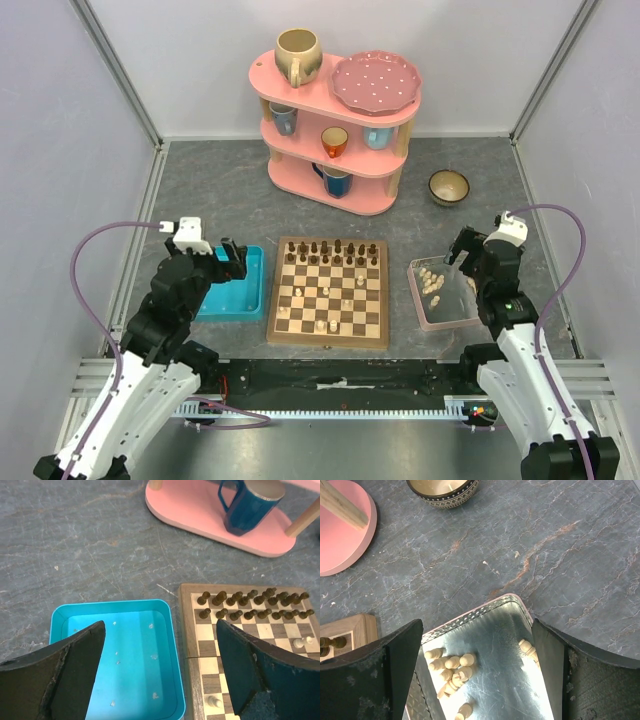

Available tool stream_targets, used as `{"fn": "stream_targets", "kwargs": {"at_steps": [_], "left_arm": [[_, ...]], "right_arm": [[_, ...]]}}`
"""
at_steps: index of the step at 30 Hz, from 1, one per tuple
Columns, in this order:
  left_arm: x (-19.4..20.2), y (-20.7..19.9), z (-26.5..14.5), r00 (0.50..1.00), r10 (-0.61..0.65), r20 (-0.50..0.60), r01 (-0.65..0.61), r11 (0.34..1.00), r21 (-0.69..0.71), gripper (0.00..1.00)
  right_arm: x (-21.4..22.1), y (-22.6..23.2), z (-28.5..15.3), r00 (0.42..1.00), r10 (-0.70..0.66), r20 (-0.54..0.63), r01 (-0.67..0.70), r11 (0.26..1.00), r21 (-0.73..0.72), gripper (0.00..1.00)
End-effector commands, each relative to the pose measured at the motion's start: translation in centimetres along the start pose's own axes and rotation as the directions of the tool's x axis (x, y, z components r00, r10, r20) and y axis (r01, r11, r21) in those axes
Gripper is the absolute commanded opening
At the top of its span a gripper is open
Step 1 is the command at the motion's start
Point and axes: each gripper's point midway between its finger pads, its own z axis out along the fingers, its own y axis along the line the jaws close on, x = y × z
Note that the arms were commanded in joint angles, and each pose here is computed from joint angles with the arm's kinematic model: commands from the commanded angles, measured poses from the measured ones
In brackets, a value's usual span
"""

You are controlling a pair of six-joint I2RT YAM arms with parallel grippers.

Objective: Set up the chess pieces on the board

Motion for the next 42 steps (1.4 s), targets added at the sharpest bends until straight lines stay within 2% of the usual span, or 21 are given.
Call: {"fn": "stream_targets", "kwargs": {"at_steps": [1,6,10,14,19,25,28,33,39,42], "left_arm": [[-3.1,-0.2,-1.4,0.992,-0.063,0.107,0.061,0.998,0.015,0.98],[-4.2,-0.5,-1.4,0.993,0.012,0.116,-0.015,0.999,0.031,0.99],[-4.7,1.0,-0.9,0.99,-0.01,0.139,0.019,0.998,-0.066,0.99],[-5.1,1.1,-0.6,0.989,0.017,0.144,-0.007,0.997,-0.076,0.99],[-3.8,1.3,0.4,0.996,0.073,0.054,-0.068,0.993,-0.101,0.99],[-2.0,0.9,0.1,0.997,0.076,0.01,-0.075,0.996,-0.056,0.99],[-1.4,0.4,-0.2,0.999,0.045,0.022,-0.044,0.999,-0.018,0.97],[-1.1,0.0,-0.2,1.0,0.026,0.014,-0.026,1.0,0.003,0.95],[-0.5,-1.2,0.3,0.999,0.019,-0.029,-0.018,0.998,0.053,0.93],[0.1,-1.7,0.3,0.997,0.023,-0.072,-0.017,0.997,0.078,0.91]], "right_arm": [[-2.4,0.4,-0.3,0.998,0.034,0.043,-0.035,0.999,0.009,0.98],[-2.3,-0.4,-0.4,1.0,0.008,-0.017,-0.007,0.997,0.072,0.98],[-2.8,-1.4,-0.7,0.999,0.054,-0.005,-0.053,0.988,0.144,0.98],[-3.4,-1.5,-0.9,0.999,0.041,-0.024,-0.037,0.987,0.157,0.98],[-2.5,0.1,-0.1,0.988,-0.057,-0.145,0.069,0.995,0.077,0.98],[-1.1,-0.3,0.3,0.965,-0.073,-0.251,0.101,0.99,0.103,0.98],[-1.0,1.4,0.3,0.964,-0.049,-0.26,0.059,0.998,0.028,0.97],[-1.3,1.9,-0.1,0.964,-0.015,-0.266,0.022,1.0,0.022,0.93],[-1.0,7.2,-1.2,0.949,-0.107,-0.297,0.038,0.973,-0.227,0.88],[-0.7,10.1,-1.9,0.94,-0.161,-0.3,0.071,0.954,-0.291,0.87]]}}
